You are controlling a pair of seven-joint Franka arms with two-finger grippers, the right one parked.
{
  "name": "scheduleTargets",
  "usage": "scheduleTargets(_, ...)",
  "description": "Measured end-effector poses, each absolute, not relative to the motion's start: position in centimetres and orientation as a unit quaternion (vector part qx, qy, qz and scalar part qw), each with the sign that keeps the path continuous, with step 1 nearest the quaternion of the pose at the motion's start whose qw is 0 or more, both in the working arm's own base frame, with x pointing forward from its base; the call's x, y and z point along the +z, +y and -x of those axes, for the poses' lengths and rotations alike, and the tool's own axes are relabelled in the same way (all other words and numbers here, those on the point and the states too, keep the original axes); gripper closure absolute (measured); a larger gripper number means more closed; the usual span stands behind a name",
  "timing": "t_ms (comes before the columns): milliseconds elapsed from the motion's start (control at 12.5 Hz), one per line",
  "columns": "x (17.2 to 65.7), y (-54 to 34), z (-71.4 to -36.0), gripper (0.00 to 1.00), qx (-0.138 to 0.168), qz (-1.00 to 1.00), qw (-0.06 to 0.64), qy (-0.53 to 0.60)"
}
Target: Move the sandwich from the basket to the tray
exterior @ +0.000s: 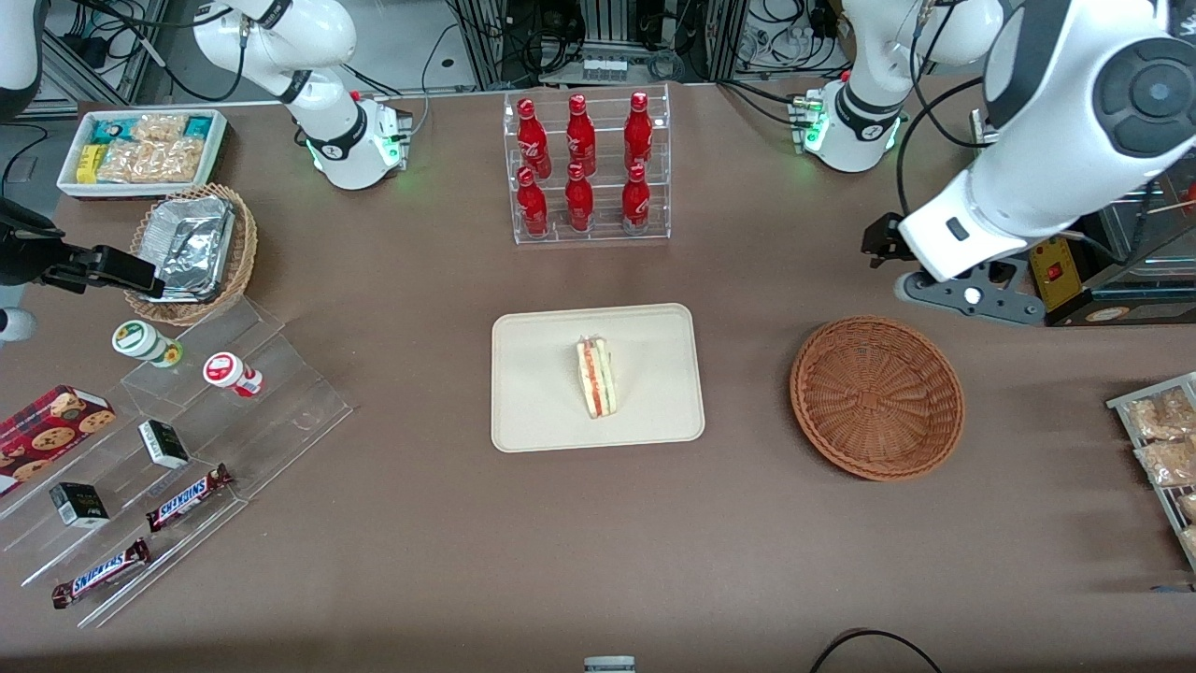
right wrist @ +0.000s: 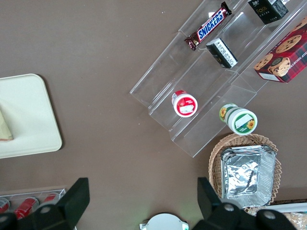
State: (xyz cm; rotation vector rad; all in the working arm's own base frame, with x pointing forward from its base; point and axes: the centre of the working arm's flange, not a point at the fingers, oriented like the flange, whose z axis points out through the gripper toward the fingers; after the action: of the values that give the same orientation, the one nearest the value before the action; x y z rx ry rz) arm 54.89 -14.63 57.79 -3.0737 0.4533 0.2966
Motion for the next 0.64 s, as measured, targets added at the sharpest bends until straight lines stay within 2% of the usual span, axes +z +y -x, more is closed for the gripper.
scheduleTargets(320, 58.2, -11.3, -55.5, 0.00, 0.094, 0.985, -0.007, 0.145)
scheduleTargets(640, 60.1, -6.7, -54.6, 0.00, 0.096, 0.987, -0.018, 0.129)
